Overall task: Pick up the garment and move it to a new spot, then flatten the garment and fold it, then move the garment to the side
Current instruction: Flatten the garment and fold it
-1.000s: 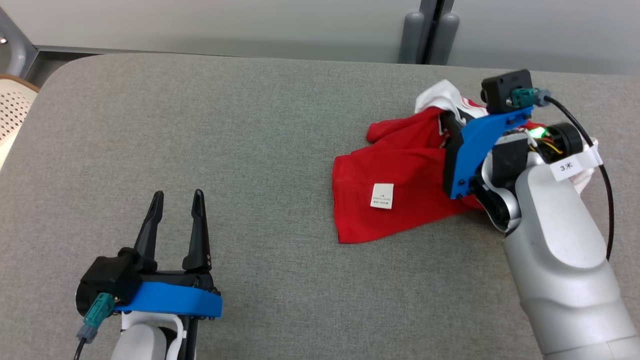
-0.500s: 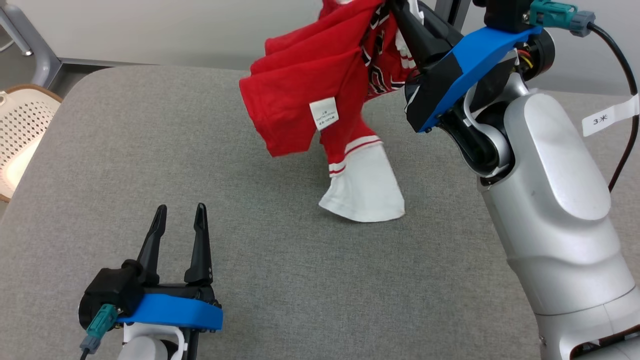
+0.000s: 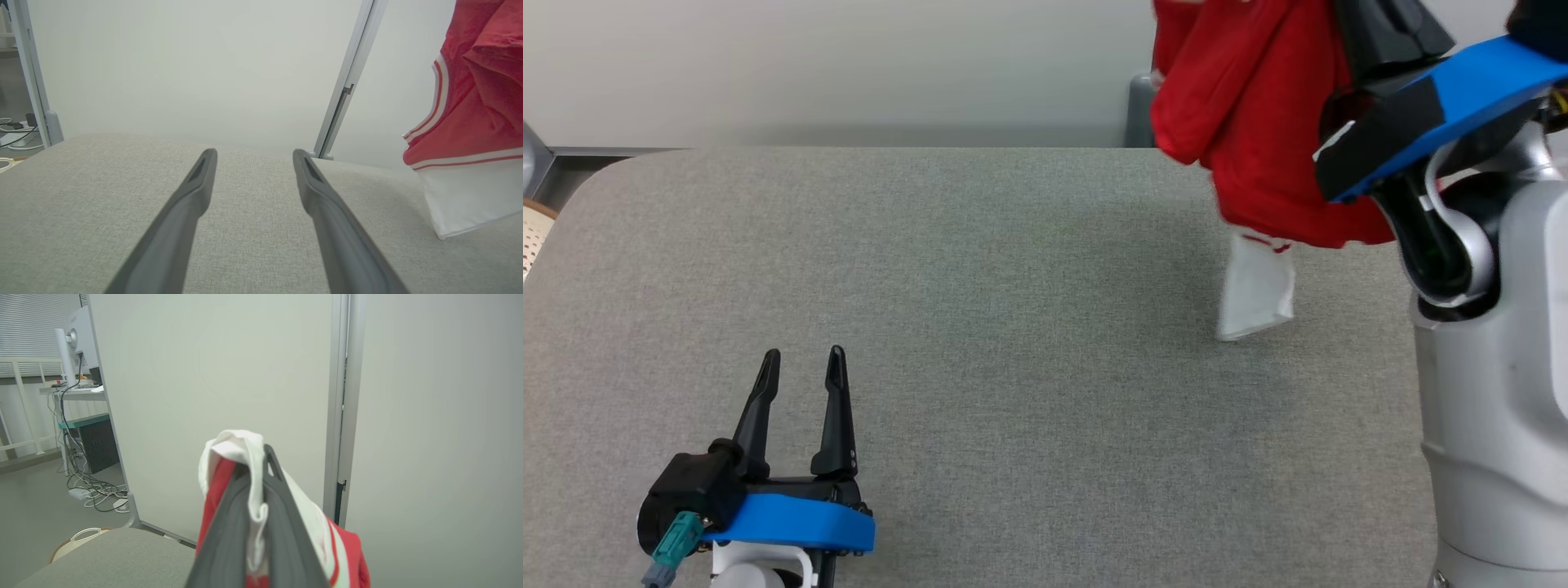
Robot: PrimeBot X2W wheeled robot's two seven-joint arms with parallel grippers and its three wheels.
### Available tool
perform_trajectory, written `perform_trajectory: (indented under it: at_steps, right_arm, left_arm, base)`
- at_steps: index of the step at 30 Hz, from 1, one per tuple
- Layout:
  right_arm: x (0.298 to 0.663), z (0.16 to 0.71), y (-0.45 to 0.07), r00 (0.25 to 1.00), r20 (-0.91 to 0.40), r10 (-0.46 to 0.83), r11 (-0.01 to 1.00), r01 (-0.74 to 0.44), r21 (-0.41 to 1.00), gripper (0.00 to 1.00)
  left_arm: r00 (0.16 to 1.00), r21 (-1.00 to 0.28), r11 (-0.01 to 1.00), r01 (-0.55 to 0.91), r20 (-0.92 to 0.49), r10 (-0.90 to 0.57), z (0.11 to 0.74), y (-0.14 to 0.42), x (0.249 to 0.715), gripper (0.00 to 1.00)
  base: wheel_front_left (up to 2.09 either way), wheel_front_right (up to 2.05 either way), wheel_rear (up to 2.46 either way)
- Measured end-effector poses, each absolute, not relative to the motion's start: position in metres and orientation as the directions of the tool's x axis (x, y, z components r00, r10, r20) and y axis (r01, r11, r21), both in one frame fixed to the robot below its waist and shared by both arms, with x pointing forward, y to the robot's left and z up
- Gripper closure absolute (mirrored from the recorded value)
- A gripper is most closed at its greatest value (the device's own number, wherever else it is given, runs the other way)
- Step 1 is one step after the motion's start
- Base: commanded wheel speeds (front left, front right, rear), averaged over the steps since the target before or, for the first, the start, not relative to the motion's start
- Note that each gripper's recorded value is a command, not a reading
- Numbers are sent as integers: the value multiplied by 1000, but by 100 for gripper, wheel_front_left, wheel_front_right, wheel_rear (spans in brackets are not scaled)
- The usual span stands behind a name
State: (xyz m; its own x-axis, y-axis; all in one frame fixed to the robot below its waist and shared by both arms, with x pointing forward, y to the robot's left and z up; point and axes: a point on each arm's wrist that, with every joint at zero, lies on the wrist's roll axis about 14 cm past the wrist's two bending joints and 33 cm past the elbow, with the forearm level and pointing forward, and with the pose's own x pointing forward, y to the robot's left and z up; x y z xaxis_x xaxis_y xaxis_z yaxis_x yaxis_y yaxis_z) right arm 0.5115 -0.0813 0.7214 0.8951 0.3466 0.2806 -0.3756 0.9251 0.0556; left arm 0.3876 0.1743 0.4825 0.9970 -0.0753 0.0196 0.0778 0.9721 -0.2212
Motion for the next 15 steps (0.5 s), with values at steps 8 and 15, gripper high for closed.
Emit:
perform_trajectory:
  at_steps: [8,15]
  right_arm:
    - [487,716,-65,887,225,402,912,-411,-9,100]
    - [517,592,-47,901,-106,421,907,-418,45,100]
  left_arm:
    - [995,-227,969,99,25,-96,484,167,389,0]
    - [997,-230,970,73,12,-72,480,174,391,0]
  base:
    - [0,0,0]
    - [0,0,0]
